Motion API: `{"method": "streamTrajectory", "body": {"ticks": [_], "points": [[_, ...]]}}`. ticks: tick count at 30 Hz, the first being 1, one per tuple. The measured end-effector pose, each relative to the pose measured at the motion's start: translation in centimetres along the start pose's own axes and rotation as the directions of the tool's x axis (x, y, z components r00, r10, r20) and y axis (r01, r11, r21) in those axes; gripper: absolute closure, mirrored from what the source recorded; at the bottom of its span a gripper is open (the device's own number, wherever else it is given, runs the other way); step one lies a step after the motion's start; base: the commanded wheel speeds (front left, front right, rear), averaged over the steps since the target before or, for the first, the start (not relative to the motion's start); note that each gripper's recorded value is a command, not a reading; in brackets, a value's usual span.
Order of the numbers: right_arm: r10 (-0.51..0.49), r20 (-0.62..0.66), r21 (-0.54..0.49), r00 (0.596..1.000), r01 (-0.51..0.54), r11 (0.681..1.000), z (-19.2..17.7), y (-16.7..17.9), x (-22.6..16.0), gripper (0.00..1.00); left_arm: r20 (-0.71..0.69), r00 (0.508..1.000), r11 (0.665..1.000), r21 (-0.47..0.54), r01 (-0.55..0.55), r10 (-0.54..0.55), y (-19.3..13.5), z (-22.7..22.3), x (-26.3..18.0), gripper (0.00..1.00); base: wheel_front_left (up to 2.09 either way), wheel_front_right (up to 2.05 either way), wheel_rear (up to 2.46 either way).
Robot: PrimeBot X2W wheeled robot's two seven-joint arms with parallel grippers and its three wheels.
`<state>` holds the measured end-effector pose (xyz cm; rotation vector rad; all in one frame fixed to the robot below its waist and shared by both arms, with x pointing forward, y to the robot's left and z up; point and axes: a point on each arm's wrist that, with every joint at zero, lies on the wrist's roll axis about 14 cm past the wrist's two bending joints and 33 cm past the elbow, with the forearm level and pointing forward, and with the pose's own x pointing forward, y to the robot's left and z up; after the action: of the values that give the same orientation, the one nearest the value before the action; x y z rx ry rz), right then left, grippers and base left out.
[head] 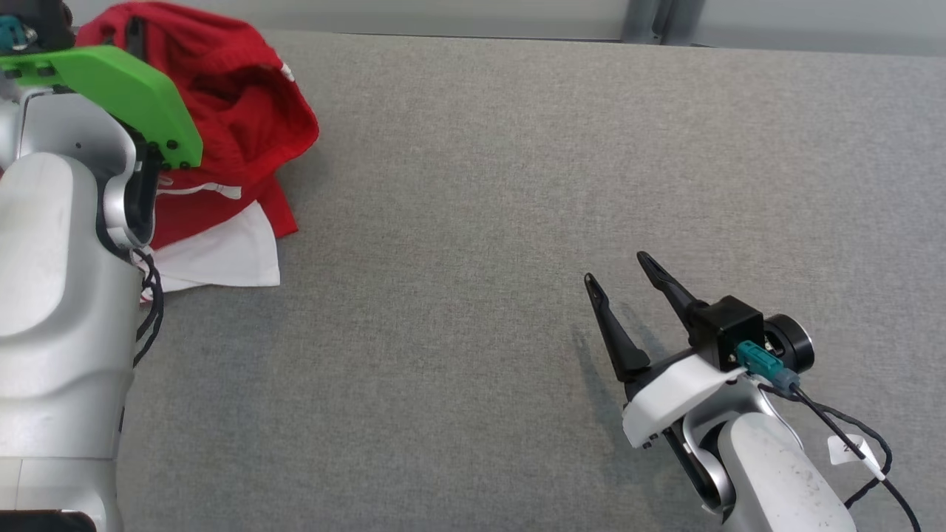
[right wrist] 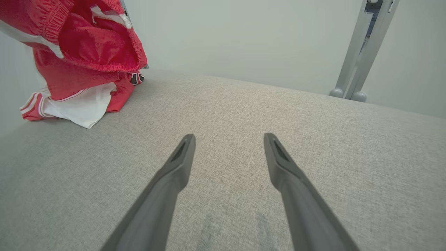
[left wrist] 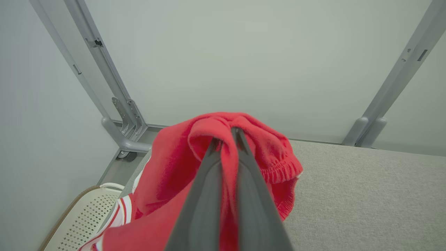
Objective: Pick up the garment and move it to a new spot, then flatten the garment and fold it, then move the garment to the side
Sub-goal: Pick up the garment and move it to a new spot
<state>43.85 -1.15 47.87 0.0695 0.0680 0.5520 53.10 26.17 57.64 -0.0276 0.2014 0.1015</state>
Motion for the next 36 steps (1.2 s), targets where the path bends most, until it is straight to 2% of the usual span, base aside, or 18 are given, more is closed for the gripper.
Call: {"method": "streamTrajectory", "body": {"ticks": [5, 11, 15, 20, 24, 27, 29, 31, 36], "points": [[-0.072, 0.022, 0.004, 0.997, 0.072, 0.997, 0.8, -1.7, -2.0, 0.0, 0.139, 0.978, 0.988, 0.042, 0.15, -0.155, -5.9, 5.0, -0.6, 1.0, 0.0, 0.0, 0.0], [-0.167, 0.04, 0.018, 0.985, 0.167, 0.986, 1.4, -4.2, -4.7, 0.0, 0.203, 0.905, 0.928, 0.091, 0.362, -0.373, -15.0, 7.4, -1.9, 1.0, 0.0, 0.0, 0.0], [-0.24, 0.058, 0.017, 0.969, 0.239, 0.971, 1.9, -6.1, -6.5, 0.0, 0.204, 0.823, 0.848, 0.102, 0.521, -0.53, -22.0, 7.4, -3.4, 1.0, 0.0, 0.0, 0.0], [-0.334, 0.074, 0.017, 0.94, 0.334, 0.943, 2.4, -8.7, -8.9, 0.0, 0.198, 0.688, 0.713, 0.098, 0.694, -0.698, -29.8, 6.8, -6.0, 1.0, 0.0, 0.0, 0.0], [-0.402, 0.082, 0.02, 0.912, 0.402, 0.915, 2.6, -10.6, -10.8, 0.0, 0.161, 0.591, 0.608, 0.089, 0.789, -0.79, -34.5, 5.1, -7.8, 1.0, 0.0, 0.0, 0.0], [-0.439, 0.076, 0.025, 0.895, 0.439, 0.898, 2.2, -11.6, -11.9, 0.0, 0.102, 0.547, 0.554, 0.067, 0.83, -0.831, -36.8, 2.6, -8.5, 1.0, 0.0, 0.0, 0.0], [-0.456, 0.07, 0.03, 0.887, 0.455, 0.89, 2.0, -12.0, -12.4, 0.0, 0.032, 0.548, 0.549, 0.047, 0.835, -0.836, -37.6, 0.0, -8.1, 1.0, 0.0, 0.0, 0.0], [-0.47, 0.066, 0.034, 0.88, 0.469, 0.883, 1.7, -12.4, -12.7, 0.0, -0.047, 0.565, 0.564, 0.045, 0.825, -0.824, -37.5, -2.9, -7.2, 1.0, 0.0, 0.0, 0.0], [-0.492, 0.029, 0.036, 0.87, 0.491, 0.87, 0.3, -12.9, -13.3, 0.0, -0.214, 0.632, 0.631, 0.085, 0.771, -0.745, -34.5, -9.9, -3.9, 1.0, 0.0, 0.0, 0.0]]}}
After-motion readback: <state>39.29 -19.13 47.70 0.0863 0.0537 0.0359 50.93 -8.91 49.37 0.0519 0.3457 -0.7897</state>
